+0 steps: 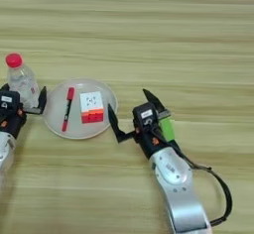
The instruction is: Move the objects on the table
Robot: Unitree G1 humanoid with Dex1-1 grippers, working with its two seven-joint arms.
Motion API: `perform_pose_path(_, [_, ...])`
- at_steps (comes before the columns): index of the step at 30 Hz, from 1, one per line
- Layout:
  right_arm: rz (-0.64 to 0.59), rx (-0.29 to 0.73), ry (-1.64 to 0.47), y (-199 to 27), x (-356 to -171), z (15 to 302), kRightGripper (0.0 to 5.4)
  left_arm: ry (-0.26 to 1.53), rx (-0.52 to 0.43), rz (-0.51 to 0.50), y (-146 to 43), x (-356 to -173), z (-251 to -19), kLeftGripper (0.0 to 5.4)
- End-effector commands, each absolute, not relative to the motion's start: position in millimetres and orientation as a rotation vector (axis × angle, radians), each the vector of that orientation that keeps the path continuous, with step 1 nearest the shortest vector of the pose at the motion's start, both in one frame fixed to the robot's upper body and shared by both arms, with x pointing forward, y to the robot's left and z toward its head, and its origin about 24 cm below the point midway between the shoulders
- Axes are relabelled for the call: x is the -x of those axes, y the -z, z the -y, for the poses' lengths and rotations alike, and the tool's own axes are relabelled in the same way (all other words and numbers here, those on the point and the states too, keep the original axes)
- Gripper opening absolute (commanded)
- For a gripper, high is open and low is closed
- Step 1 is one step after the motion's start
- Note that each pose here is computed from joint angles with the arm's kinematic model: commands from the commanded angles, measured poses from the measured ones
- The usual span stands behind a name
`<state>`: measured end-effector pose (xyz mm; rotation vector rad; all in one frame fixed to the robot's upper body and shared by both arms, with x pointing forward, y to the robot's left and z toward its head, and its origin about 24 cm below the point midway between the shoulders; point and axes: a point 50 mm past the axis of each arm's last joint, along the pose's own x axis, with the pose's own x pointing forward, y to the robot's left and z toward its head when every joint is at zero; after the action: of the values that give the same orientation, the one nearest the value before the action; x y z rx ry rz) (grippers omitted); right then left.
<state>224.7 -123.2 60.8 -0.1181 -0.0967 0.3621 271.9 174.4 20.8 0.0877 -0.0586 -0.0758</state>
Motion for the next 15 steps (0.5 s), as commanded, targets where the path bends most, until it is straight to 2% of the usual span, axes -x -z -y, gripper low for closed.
perform_pose_path(1, [0.079, 0.109, -0.361, -59.1, -232.0, 116.8, 5.37, 0.073, -0.102, 0.048, -18.6, -268.4, -176.8, 5.4])
perform_pose_path(15, [0.064, 0.076, -0.393, -58.5, -241.7, 103.8, 5.37, 0.072, -0.092, 0.027, -12.9, -254.9, -173.6, 5.4])
